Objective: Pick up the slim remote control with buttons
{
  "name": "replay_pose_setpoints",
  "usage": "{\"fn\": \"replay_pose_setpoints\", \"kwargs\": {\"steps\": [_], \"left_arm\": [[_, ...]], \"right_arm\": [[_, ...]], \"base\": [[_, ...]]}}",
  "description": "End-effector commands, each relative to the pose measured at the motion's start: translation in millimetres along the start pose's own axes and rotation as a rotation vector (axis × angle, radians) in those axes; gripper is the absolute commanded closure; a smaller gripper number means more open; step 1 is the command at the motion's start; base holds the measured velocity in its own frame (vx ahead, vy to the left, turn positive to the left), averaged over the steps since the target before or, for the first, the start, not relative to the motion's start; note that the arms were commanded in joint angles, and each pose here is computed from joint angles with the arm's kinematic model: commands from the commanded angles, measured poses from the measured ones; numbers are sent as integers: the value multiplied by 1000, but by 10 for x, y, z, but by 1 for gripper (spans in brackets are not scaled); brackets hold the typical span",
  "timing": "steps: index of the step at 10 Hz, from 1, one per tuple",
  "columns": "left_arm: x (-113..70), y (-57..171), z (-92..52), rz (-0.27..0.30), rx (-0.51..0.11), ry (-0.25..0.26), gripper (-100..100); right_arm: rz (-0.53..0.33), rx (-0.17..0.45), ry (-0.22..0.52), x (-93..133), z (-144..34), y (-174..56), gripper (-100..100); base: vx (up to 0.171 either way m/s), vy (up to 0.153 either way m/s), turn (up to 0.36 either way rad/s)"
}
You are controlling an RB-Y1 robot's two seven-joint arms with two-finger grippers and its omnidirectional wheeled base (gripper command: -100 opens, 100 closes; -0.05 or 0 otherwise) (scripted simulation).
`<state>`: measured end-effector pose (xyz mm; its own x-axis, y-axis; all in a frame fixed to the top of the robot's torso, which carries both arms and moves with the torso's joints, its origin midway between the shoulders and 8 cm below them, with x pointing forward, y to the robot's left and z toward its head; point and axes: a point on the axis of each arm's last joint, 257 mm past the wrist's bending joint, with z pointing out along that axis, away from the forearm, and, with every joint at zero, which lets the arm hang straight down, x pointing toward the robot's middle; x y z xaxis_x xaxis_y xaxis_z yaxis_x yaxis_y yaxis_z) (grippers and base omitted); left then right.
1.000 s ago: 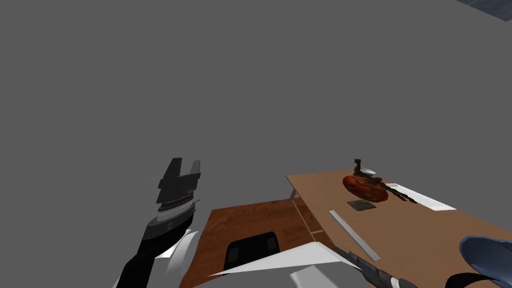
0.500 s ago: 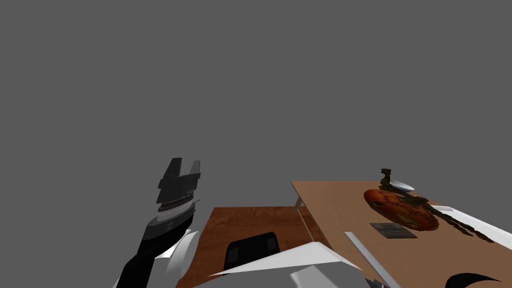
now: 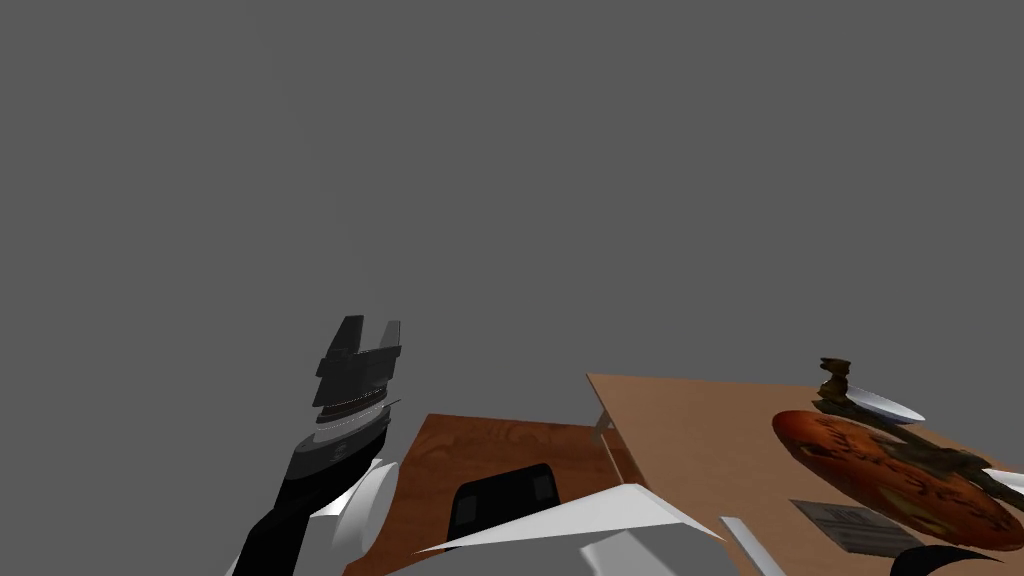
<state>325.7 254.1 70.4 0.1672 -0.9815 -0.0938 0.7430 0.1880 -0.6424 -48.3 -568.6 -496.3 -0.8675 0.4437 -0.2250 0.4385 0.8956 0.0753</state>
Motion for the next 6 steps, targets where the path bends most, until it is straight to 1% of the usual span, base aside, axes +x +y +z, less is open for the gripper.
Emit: {"fn": "replay_pose_setpoints", "kwargs": {"steps": [1,2,3,6], "left_arm": [[0,0,0,0,0,0,0],[0,0,0,0,0,0,0],[0,0,0,0,0,0,0],[0,0,0,0,0,0,0]], "right_arm": [[-12,32,48,216,-12,-133,-100],[-21,54,85,377,-14,-222,-100],[-21,54,85,377,-14,-222,-100],[-42,88,177,795,-5,-355,-100]], "base": [[47,-93,101],[80,-158,175],[62,-130,80],[79,-99,105]]}}
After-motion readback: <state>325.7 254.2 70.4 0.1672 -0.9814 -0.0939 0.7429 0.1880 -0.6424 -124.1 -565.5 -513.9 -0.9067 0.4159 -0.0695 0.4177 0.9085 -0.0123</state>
